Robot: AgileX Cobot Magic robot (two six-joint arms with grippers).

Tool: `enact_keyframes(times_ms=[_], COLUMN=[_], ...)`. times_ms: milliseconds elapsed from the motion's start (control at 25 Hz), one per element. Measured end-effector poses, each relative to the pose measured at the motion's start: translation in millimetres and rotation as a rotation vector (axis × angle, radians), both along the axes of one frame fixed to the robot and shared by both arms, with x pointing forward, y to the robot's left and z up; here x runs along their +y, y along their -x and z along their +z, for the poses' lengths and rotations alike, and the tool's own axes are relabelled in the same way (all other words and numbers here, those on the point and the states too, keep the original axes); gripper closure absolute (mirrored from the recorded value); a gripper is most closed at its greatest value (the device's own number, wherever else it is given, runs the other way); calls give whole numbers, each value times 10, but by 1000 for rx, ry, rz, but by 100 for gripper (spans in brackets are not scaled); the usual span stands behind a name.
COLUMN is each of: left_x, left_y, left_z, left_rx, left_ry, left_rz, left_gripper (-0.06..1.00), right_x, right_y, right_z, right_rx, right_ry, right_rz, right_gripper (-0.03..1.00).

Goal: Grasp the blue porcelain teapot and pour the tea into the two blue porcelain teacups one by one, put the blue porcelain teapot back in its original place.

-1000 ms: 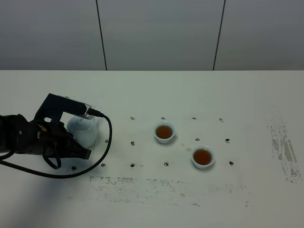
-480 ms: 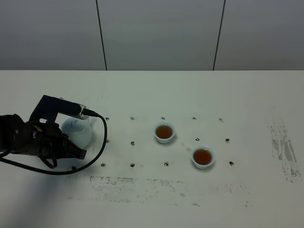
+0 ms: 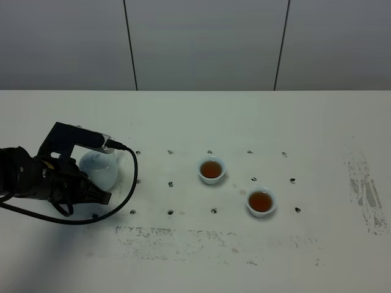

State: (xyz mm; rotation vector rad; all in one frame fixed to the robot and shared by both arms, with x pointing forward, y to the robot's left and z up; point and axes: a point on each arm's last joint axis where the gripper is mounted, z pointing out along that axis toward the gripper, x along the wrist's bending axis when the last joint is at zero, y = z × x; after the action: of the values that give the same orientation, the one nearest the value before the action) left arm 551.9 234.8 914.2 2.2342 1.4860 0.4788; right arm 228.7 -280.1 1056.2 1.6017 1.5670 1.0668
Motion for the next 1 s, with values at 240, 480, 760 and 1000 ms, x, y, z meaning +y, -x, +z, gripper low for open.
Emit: enact_keyframes(times_ms=[240,480,760,1000], left_x=[0,0,-1,-2], left_y=[1,0,10,17], left_z=[0,0,-6,-9], left_rx=[1,0,12,21], left_ry=[0,0,0,0], left_rz=[0,0,-2,-4], left_gripper=[80,68,59,58], right_x=[0,0,0,0], right_y=[0,0,0,0], right_z=[0,0,0,0], right_rx=[0,0,0,0], right_ry=[0,0,0,0], right_rz=[0,0,0,0], right_gripper=[69,69,69,69])
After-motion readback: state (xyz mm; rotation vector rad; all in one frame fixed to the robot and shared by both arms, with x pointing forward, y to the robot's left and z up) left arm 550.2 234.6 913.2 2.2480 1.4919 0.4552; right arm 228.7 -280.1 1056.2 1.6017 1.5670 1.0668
